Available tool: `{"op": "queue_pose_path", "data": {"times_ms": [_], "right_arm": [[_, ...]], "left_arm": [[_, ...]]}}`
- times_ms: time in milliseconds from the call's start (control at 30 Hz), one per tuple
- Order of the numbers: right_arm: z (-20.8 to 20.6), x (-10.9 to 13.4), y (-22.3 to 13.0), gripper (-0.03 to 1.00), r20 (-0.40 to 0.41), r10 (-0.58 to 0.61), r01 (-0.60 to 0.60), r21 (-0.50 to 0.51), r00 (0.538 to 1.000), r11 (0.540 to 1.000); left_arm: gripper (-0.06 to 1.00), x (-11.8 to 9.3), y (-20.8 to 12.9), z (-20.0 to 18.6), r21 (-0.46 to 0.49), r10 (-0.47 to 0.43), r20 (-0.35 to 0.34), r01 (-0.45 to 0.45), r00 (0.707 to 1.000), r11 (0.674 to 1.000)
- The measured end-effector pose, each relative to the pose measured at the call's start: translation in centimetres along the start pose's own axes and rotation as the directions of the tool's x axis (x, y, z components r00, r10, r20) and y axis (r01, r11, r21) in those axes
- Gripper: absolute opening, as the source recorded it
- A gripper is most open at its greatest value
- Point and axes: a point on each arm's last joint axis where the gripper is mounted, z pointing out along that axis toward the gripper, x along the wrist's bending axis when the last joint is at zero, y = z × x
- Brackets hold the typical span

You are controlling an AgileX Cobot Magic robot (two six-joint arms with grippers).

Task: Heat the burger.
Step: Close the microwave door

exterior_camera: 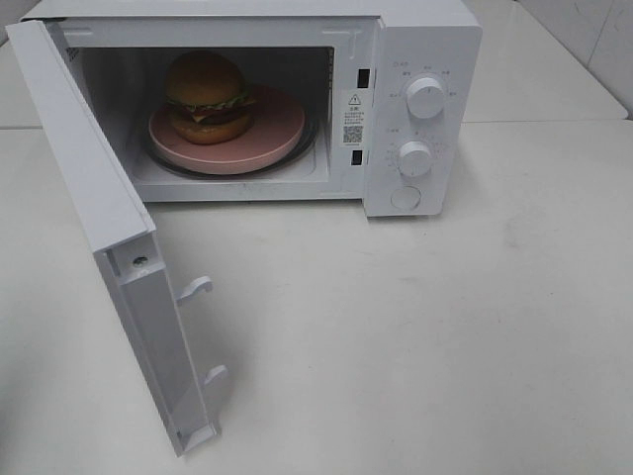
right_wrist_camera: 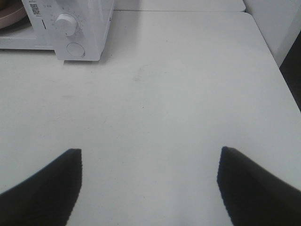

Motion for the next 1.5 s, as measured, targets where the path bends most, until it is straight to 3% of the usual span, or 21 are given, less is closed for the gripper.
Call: {"op": "queue_pose_path", "data": {"times_ms": [467, 733, 933, 1200, 1300, 1367, 1500], "right_arm": [[0.0, 0.0, 0.0, 0.76, 0.000, 0.000, 0.000, 0.000, 1.000, 1.000], [0.0, 0.0, 0.0, 0.76, 0.000, 0.000, 0.000, 0.000, 1.000, 1.000], [0.0, 0.0, 0.0, 0.76, 0.000, 0.000, 0.000, 0.000, 1.000, 1.000], [0.0, 0.0, 0.0, 0.76, 0.000, 0.000, 0.000, 0.000, 1.000, 1.000], [0.0, 0.0, 0.0, 0.76, 0.000, 0.000, 0.000, 0.000, 1.000, 1.000], [0.0, 0.0, 0.0, 0.76, 0.000, 0.000, 0.000, 0.000, 1.000, 1.000], [0.0, 0.0, 0.0, 0.76, 0.000, 0.000, 0.000, 0.000, 1.000, 1.000]], "left_arm": [[0.00, 0.9, -2.2, 4.5, -0.166, 0.068, -0.074, -0.079, 0.995, 0.983], [0.00, 0.0, -1.6, 6.1, -0.241, 0.144, -0.060, -0.154, 0.988, 0.958], [0.00, -0.6, -1.6, 7.1, -0.237, 0.169, -0.034, -0.172, 0.985, 0.956], [0.00, -2.5, -1.7, 9.1, -0.258, 0.183, 0.108, -0.150, 0.977, 0.955], [0.00, -2.7, -1.7, 9.3, -0.260, 0.175, 0.126, -0.137, 0.977, 0.956], [0.00, -3.7, -2.0, 9.9, -0.275, 0.235, 0.214, -0.173, 0.948, 0.946], [0.00, -4.4, -2.2, 10.3, -0.276, 0.248, 0.277, -0.170, 0.928, 0.946]]}}
